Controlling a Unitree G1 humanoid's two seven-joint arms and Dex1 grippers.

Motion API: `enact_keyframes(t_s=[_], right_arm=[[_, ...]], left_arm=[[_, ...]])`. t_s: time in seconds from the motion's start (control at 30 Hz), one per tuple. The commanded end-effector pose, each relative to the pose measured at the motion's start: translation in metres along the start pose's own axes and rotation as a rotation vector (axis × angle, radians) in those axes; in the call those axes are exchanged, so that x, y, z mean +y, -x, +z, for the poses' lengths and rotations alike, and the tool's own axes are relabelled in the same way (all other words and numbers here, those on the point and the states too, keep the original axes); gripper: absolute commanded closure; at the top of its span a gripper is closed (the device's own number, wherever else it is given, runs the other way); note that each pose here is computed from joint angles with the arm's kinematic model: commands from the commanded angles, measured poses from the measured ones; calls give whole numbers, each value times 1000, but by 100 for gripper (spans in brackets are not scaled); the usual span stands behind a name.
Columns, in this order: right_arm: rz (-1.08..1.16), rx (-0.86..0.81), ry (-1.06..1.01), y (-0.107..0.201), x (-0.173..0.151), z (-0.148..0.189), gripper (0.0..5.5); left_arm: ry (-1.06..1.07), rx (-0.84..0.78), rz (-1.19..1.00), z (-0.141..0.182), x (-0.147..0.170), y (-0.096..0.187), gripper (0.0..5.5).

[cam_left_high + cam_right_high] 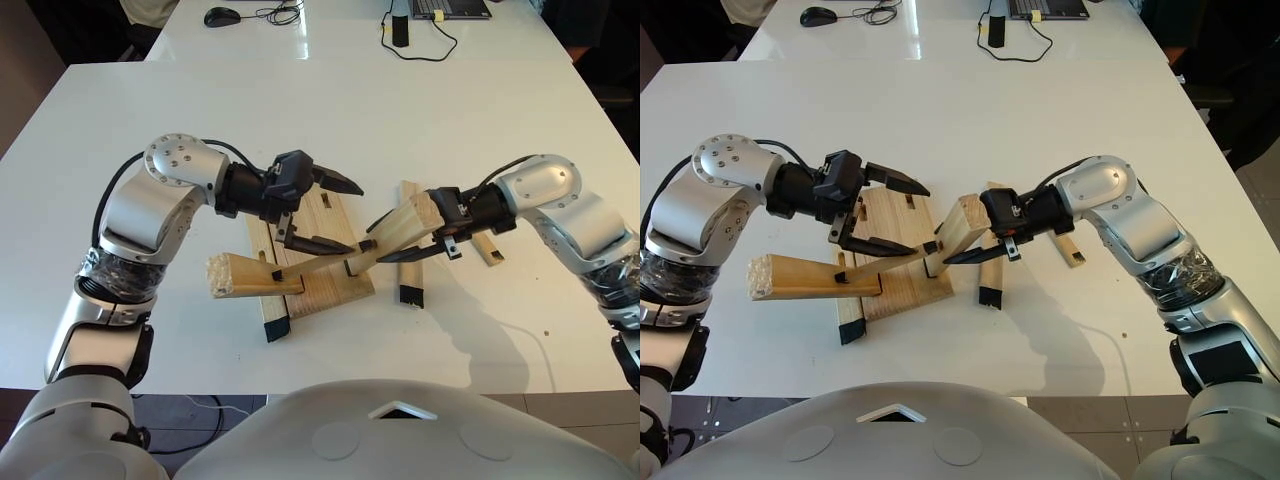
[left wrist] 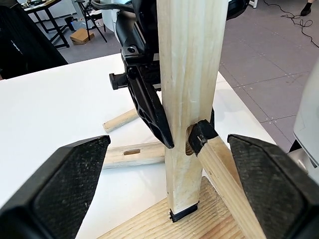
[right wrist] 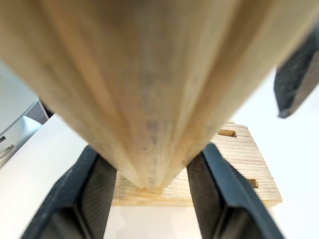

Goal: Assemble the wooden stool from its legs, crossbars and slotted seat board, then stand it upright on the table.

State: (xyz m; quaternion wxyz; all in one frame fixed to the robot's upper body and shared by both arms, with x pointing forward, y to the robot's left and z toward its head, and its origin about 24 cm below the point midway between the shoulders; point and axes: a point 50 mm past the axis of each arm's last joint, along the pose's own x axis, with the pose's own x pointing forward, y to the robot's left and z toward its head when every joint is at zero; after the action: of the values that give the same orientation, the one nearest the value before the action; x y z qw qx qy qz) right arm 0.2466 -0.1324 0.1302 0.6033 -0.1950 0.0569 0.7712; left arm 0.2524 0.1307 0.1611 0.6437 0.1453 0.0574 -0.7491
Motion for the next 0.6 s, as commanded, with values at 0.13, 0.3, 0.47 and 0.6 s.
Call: enact_keyframes(t_s=[0.13,0.3,0.47,0.6], right_arm=[[80,312,-281,-14,31,-69,351],[96,323,-283,-14,34,-71,351],[109,324,-279,-19,33,-70,351],[109,331,-280,-19,32,-71,351]], left_arm=[[136,118,30,-48,-3,-8,114],[227,140,64,-72,-1,-11,114],[279,118,80,-82,0,-23,114],[262,91,86,-80,-3,-33,114]])
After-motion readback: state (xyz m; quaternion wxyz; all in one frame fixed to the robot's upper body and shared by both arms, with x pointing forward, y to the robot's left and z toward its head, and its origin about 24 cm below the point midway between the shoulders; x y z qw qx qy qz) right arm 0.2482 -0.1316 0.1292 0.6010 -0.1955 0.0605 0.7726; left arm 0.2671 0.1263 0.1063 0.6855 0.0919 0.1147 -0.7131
